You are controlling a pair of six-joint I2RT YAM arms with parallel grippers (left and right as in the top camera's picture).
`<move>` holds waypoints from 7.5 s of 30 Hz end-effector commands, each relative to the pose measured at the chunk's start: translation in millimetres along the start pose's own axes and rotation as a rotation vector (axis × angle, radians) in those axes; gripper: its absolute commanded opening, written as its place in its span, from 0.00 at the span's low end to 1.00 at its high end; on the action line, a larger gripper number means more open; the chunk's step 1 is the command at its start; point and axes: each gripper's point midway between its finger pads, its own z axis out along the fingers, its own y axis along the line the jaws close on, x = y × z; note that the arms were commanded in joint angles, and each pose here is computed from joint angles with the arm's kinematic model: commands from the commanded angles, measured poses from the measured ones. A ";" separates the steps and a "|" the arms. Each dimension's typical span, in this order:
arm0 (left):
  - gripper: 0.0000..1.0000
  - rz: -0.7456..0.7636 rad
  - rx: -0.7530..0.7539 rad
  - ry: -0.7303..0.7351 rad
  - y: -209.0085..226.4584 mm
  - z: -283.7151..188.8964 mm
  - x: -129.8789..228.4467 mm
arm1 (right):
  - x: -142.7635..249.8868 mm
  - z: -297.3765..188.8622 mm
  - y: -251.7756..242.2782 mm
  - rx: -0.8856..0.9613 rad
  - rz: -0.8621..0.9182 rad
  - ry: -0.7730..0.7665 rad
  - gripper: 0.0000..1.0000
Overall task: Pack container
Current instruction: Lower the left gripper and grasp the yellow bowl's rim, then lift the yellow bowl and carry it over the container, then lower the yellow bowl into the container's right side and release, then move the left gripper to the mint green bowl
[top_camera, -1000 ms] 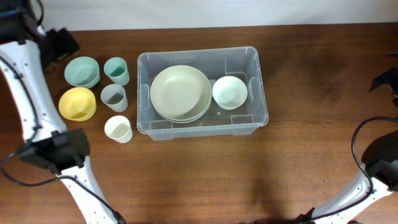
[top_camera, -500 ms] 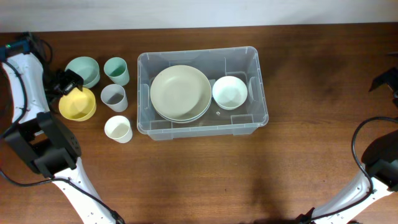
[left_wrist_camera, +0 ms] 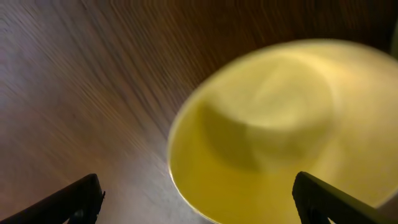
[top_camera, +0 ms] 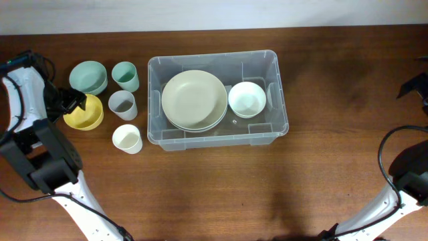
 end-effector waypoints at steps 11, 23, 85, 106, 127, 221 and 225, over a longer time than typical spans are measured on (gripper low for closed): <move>0.99 -0.023 0.001 0.006 2.6 27.6 1.0 | 2.1 -7.1 1.0 -0.002 0.002 -0.017 0.99; 0.80 -0.023 0.018 0.028 0.9 49.6 7.5 | 2.0 -7.2 1.0 -0.002 0.002 -0.017 0.99; 0.01 0.377 0.681 -0.278 -136.8 -230.6 47.4 | 2.0 -7.2 1.0 -0.002 0.002 -0.017 0.99; 0.01 0.977 0.604 -0.491 -302.4 -223.0 323.4 | 2.0 -7.2 1.0 -0.002 0.002 -0.017 0.99; 0.01 1.138 0.394 -0.293 -324.6 -89.7 381.4 | 2.0 -7.2 1.0 -0.002 0.002 -0.017 0.99; 0.99 0.119 0.229 -0.247 -94.0 -60.1 -49.2 | 2.0 -7.2 1.0 -0.002 0.002 -0.017 0.99; 0.99 0.119 0.228 -0.247 -96.5 -48.1 -52.4 | 2.0 -7.2 1.0 -0.002 0.002 -0.017 0.99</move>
